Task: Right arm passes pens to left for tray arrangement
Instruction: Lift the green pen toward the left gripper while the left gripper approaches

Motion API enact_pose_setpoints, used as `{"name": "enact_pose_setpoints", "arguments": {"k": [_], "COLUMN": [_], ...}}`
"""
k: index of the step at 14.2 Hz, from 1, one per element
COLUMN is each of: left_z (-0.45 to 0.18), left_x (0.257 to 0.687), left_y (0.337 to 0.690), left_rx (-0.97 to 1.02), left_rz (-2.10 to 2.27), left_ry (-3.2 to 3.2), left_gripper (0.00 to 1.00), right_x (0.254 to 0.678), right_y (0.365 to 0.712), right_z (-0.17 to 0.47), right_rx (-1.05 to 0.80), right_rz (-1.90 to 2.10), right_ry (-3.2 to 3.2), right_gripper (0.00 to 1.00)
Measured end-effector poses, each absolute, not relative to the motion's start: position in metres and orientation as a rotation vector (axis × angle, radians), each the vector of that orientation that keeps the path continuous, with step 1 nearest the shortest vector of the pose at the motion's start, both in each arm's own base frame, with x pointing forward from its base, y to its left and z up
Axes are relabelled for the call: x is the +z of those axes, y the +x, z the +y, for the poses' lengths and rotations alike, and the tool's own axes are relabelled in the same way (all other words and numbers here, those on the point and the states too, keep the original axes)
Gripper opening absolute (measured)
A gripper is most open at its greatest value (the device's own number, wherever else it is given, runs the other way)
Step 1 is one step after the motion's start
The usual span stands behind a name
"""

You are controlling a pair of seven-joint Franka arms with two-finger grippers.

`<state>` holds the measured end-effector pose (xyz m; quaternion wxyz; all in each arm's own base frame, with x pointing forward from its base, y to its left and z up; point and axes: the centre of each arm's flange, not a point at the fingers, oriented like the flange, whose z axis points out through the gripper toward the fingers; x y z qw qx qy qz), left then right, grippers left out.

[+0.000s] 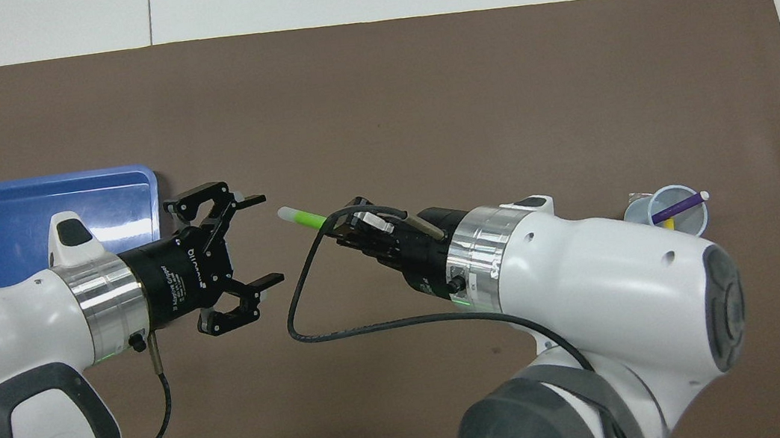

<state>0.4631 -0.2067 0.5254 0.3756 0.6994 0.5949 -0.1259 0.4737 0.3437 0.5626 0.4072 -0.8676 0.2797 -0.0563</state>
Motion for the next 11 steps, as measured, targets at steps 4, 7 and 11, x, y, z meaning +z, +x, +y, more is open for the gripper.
{"name": "enact_pose_setpoints", "arguments": {"k": [4, 7, 11], "left_z": [-0.209, -0.22, -0.236], "left_x": [0.524, 0.523, 0.519], "left_y": [0.462, 0.457, 0.45], "left_rx": [-0.331, -0.309, -0.3], "left_rz": [1.537, 1.546, 1.553], "left_ry": [1.758, 1.735, 1.705], "left_gripper": [1.0, 1.0, 1.0], "right_x": [0.563, 0.563, 0.562], "right_y": [0.469, 0.469, 0.47], "right_z": [0.351, 0.351, 0.351], "right_rx": [-0.138, -0.138, -0.138], "right_rz": [0.704, 0.705, 0.706], "right_ry": [-2.182, -2.182, -2.182], "right_gripper": [0.18, 0.18, 0.18]}}
